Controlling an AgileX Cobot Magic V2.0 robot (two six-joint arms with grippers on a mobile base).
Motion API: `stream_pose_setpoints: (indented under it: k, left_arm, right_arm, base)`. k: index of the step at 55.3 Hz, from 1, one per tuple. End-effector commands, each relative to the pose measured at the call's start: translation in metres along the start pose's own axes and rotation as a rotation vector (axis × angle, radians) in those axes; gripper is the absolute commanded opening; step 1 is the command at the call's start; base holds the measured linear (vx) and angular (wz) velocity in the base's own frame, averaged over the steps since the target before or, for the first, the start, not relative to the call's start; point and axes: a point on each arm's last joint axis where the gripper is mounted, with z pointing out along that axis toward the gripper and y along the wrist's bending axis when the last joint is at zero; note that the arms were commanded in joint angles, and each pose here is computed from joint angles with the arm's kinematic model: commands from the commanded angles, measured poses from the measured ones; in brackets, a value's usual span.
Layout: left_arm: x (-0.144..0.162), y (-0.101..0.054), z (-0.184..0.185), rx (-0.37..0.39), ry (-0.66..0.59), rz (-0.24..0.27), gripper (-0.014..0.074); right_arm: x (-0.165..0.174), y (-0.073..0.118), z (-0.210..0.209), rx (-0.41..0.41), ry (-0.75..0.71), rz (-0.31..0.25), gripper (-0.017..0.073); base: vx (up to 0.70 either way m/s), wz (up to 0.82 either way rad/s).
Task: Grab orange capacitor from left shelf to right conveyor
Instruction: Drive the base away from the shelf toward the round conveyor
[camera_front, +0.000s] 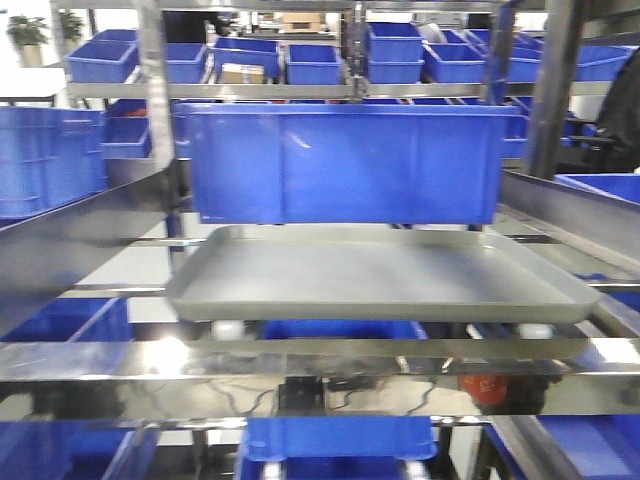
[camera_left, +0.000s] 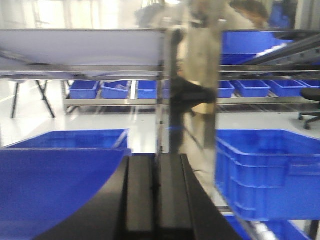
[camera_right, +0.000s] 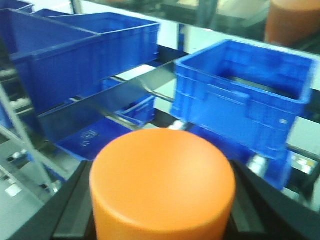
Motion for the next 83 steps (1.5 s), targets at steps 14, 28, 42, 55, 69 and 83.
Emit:
stream_pose_setpoints:
  k: [14, 28, 42, 55, 69, 83]
  left_arm:
    - [0.0030, 0.0003, -0.0002, 0.003, -0.060, -0.004, -0.0006]
    - [0.0030, -0.0002, -0.0002, 0.013, -0.059, -0.005, -0.0006]
    - [0.0030, -0.0003, -0.0002, 0.014, -0.059, -0.005, -0.0006]
    - [0.0030, -0.0003, -0.0002, 0.014, -0.059, -0.005, -0.0006]
    - [0.0030, -0.0003, -0.0002, 0.014, -0.059, -0.005, -0.0006]
    - [0.0030, -0.0003, -0.0002, 0.014, -0.059, -0.005, -0.0006]
  right_arm:
    - [-0.0158, -0.0013, -0.0040, 0.018, -0.104, -0.009, 0.0317]
    - [-0.0159, -0.0013, -0.0040, 0.018, -0.104, -0.008, 0.0317]
    - [-0.0157, -0.0013, -0.0040, 0.018, -0.102, -0.008, 0.0317]
    - [-0.0157, -0.0013, -0.0040, 0.018, -0.102, -0.008, 0.0317]
    - [-0.0157, -0.0013, -0.0040, 0.018, -0.102, -0.008, 0.0317]
    - [-0.0157, -0.0013, -0.0040, 0.018, -0.102, -0.008, 0.0317]
  base:
    - [-0.06, 0.36]
    - [-0.09, 0.66]
    - [-0.10, 0.64]
    - [-0.08, 0.67]
    - [-0.07, 0.67]
    - [-0.06, 0.69]
